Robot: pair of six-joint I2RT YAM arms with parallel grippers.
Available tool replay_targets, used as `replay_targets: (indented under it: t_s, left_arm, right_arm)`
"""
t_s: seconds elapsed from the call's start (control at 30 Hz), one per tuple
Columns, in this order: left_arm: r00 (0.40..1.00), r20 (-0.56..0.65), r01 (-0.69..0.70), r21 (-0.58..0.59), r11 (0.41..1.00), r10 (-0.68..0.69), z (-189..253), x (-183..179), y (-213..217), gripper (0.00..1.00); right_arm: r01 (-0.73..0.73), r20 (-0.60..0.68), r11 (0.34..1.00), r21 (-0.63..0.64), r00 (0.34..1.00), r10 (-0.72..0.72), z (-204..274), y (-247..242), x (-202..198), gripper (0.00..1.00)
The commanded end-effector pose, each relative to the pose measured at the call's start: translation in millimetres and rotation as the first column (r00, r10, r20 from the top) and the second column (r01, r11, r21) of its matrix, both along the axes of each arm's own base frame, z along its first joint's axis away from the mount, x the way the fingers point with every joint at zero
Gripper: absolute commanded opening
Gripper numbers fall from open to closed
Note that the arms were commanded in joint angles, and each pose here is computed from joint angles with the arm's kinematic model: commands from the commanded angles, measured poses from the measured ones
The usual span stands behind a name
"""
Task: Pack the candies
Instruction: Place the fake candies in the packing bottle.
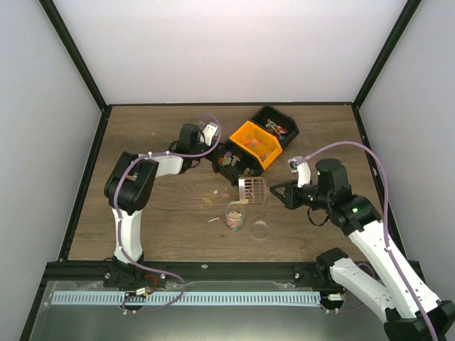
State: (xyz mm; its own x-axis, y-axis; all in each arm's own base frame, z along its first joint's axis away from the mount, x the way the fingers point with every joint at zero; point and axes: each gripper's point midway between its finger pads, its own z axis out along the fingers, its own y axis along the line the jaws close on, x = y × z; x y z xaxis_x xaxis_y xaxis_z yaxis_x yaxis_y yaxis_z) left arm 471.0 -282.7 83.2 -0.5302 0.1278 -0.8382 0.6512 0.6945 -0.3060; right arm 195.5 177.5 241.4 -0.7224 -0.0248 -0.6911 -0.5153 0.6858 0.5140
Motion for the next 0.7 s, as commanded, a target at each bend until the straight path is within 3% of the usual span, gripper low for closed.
replay_targets:
  t_s: [0.0,0.67]
  left_arm:
    - [0.982,-0.189,0.046,0.098,0.994,-0.027,-73.2,-36.6,5.4,0.04]
    - [0.982,-0.189,0.045,0.097,0.994,-0.026,-74.1,-35.9,4.9,0.04]
  right_arm:
    - [-0.022,0.049,1.000,0.003,0.999,0.021,19.3,2.1,-1.5,0.01]
    - [-0.042,0.022,0.998,-0.050,0.999,0.043,23.9,2.0,-1.6,0.01]
